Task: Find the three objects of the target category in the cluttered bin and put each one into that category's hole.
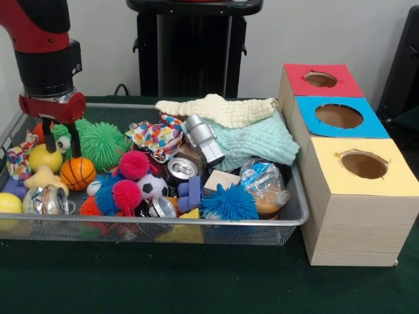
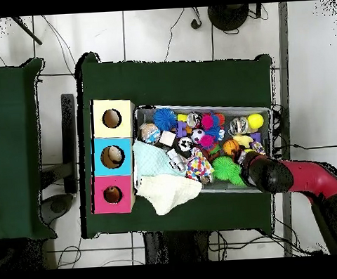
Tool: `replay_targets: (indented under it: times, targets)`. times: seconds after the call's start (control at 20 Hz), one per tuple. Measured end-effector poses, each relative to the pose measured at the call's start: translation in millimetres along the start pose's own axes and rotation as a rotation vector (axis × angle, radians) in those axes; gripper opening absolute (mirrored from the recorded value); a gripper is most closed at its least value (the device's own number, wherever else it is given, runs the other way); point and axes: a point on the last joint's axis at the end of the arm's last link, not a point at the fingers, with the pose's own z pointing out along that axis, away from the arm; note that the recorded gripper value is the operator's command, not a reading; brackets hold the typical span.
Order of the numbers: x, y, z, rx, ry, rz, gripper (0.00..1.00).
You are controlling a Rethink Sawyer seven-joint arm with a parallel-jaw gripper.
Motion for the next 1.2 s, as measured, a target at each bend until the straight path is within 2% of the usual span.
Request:
replay_targets:
  times: [0.35,0.8,1.2]
  targets:
    - [-11.8,3.6,3.7,-0.012,-0.018,0.005,1.00]
    - [-44.8,5.6,4.8,-0.033,-0.074,0.019,1.00]
    - [-66.3,-5.0,0.2,-0.034,-0.116,0.020,1.00]
